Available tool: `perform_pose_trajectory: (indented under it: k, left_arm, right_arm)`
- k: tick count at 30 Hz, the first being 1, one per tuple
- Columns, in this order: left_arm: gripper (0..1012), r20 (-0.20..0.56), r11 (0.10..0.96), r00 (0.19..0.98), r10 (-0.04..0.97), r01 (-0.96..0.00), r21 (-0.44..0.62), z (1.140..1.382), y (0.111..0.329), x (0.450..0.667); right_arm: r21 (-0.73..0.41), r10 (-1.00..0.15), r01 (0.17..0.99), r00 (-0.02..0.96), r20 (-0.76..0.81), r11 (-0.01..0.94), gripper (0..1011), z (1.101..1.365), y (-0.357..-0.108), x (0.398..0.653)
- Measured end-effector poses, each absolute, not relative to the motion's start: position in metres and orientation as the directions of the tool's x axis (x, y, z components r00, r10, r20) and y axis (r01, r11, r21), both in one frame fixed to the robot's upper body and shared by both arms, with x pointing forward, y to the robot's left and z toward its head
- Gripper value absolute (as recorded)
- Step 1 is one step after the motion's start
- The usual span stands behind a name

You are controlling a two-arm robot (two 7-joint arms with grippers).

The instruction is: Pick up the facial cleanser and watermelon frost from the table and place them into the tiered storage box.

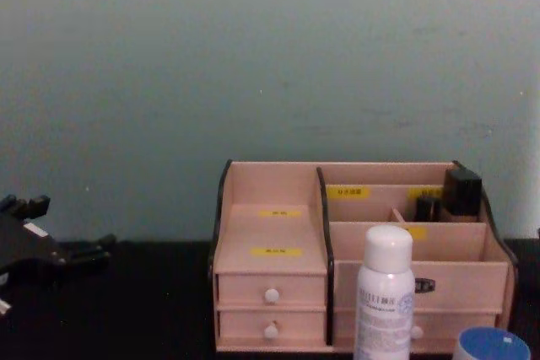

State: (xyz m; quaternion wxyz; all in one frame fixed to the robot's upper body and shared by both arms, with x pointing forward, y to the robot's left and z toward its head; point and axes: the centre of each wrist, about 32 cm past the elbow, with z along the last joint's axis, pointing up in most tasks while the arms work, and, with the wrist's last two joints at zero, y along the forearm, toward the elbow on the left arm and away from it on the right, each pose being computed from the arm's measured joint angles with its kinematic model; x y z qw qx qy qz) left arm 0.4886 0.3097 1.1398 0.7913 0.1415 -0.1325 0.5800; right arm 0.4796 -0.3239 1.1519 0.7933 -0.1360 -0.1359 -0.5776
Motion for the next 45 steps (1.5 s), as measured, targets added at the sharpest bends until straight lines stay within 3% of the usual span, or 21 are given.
perform_pose_trajectory:
  k: [5,16,28,45]
  left_arm:
    - [1001,0.374,0.287,0.292,0.880,-0.955,0.070,1.140,0.310,0.489]
    - [1001,0.374,0.287,0.292,0.880,-0.955,0.070,1.140,0.310,0.489]
    - [1001,0.374,0.287,0.292,0.880,-0.955,0.070,1.140,0.310,0.489]
    - [1001,0.374,0.287,0.292,0.880,-0.955,0.070,1.140,0.310,0.489]
  right_arm:
    - [-0.051,-0.876,0.945,0.318,0.364,0.322,1002,1.162,-0.330,0.468]
    - [-0.042,-0.806,0.862,0.490,0.332,0.506,1002,1.173,-0.326,0.447]
    - [-0.082,-0.724,0.756,0.648,0.235,0.650,1002,1.164,-0.307,0.458]
    - [-0.132,-0.668,0.681,0.733,0.130,0.721,1002,1.147,-0.297,0.473]
